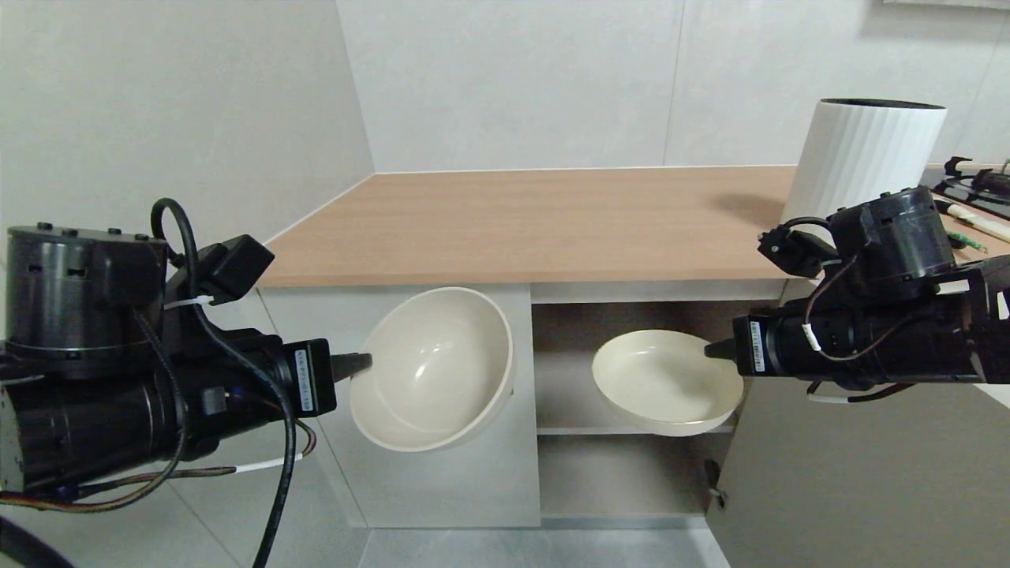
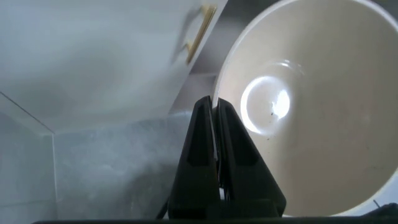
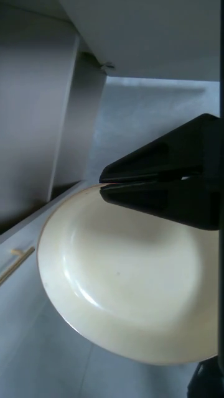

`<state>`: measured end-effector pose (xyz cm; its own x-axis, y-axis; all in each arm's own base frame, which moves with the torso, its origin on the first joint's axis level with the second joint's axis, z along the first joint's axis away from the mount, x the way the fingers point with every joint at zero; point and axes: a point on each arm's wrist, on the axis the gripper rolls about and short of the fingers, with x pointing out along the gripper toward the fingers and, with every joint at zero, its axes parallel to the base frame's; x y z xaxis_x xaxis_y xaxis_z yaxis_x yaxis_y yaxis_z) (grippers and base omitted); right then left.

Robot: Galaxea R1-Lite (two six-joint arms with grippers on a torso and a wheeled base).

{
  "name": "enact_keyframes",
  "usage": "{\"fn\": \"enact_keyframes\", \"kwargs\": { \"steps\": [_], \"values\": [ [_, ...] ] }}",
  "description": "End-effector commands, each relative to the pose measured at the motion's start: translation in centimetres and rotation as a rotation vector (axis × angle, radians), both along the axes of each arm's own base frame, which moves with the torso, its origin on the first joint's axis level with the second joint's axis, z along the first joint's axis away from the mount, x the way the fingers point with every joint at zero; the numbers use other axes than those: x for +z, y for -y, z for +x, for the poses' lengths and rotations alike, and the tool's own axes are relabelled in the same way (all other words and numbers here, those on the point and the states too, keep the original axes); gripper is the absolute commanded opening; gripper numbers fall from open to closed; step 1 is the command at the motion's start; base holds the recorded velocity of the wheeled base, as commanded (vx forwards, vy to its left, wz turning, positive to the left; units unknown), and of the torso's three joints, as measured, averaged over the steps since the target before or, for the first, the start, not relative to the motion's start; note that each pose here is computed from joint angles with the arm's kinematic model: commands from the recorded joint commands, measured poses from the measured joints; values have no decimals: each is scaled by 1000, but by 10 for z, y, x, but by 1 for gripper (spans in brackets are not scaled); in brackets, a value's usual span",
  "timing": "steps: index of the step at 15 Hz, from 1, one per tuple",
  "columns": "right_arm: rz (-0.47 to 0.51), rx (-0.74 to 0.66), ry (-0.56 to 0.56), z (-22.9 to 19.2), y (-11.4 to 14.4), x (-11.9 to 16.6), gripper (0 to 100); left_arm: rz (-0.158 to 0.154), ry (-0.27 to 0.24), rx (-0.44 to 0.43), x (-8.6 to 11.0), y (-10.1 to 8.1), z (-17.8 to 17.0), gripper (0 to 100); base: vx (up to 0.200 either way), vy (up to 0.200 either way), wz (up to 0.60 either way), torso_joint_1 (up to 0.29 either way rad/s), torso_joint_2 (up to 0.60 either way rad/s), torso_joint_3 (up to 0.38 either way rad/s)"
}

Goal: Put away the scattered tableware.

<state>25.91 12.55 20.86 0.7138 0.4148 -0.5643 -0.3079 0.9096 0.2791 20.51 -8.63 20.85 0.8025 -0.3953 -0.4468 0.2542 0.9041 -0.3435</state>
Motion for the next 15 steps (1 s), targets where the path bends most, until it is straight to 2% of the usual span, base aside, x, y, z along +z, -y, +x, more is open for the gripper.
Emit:
{"fn": "enact_keyframes", "kwargs": {
  "steps": [1, 7, 13, 15],
  "values": [
    [-6, -1, -15, 3, -2, -5, 0, 3, -10, -1, -2, 0, 1, 0, 0, 0, 0, -163, 461, 295],
    [-15, -4, -24, 7, -3, -10, 0, 9, -24, -3, -6, 2, 3, 0, 0, 0, 0, -129, 438, 303],
    [-27, 1, -40, 9, -5, -16, 0, 12, -31, -2, -8, 2, 4, 0, 0, 0, 0, -18, 66, 48],
    [-60, 10, -81, 21, -11, -35, 0, 13, -34, -3, -8, 2, 4, 0, 0, 0, 0, 0, 0, 0]
  ]
}}
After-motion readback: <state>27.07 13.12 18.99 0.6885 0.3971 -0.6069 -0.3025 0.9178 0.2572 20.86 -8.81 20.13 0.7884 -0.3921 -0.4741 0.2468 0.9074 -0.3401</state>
